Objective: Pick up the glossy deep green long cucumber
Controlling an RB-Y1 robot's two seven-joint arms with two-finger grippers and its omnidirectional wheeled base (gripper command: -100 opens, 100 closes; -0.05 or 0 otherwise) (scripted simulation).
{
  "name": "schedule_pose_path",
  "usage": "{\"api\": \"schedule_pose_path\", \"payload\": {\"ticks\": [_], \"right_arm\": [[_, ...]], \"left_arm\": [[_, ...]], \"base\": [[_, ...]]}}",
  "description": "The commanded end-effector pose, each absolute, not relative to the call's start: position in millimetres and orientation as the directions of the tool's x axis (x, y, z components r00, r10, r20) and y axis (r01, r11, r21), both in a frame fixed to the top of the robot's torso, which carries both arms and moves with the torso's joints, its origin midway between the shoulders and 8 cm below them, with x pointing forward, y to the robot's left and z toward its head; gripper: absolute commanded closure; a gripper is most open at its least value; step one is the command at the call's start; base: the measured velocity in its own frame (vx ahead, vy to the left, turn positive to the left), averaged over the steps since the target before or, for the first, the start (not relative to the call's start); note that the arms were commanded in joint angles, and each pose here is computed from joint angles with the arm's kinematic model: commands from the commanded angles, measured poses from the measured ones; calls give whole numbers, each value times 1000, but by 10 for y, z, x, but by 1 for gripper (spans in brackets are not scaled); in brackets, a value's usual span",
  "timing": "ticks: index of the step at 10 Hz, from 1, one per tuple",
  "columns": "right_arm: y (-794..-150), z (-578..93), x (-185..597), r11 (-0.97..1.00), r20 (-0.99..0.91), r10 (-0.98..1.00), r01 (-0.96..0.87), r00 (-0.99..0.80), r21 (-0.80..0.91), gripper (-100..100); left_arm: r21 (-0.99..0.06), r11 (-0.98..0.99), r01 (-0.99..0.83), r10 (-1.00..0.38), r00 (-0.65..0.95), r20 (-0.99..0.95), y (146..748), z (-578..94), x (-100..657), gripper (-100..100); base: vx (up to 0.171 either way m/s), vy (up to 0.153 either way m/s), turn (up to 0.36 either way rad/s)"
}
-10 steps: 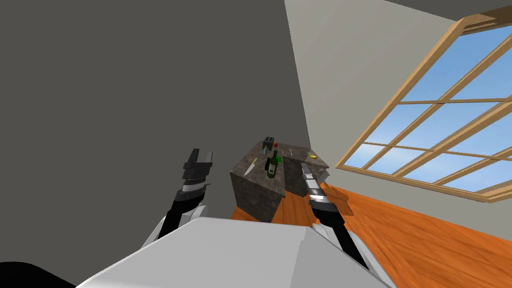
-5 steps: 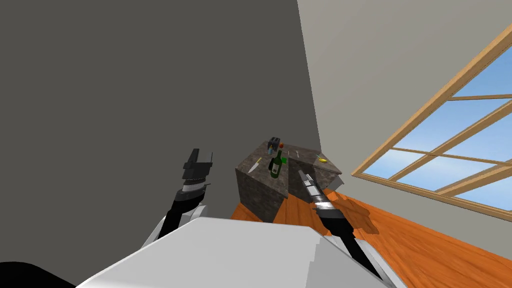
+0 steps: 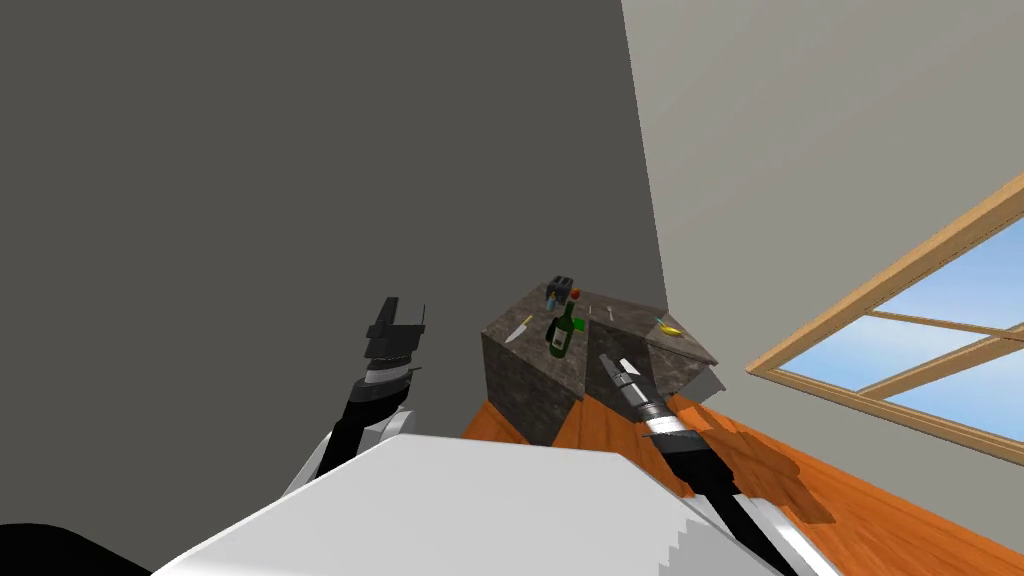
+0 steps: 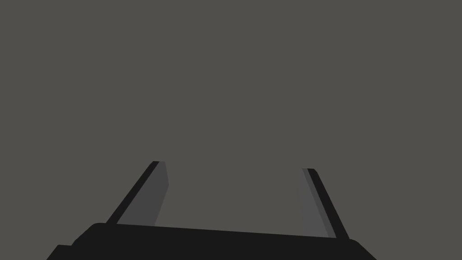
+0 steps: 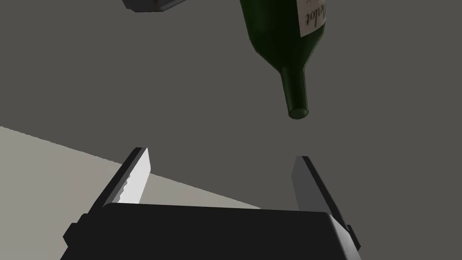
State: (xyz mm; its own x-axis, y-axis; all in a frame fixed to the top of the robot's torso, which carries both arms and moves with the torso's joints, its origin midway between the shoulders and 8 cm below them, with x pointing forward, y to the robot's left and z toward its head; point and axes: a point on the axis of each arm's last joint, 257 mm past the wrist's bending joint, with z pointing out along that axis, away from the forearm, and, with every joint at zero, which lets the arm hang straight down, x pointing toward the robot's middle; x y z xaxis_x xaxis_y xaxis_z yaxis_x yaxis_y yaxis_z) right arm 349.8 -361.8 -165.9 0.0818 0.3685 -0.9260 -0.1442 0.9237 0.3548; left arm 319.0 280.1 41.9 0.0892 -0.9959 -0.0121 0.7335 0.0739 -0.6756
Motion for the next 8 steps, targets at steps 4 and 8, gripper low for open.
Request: {"api": "schedule_pose_path", "payload": {"ticks": [4, 8], "right_arm": [[-3932, -2068, 3330, 986, -993, 107, -124, -40, 111, -100], [-4208, -2366, 3152, 985, -984, -106, -152, -141, -84, -100]], "left_arm": [[-676, 74, 733, -996, 89, -12, 2801, 419, 3190, 0], [-676, 74, 733, -996, 89, -12, 2802, 419, 3190, 0]], "base": [[-28, -23, 272], [-21, -25, 198]]}}
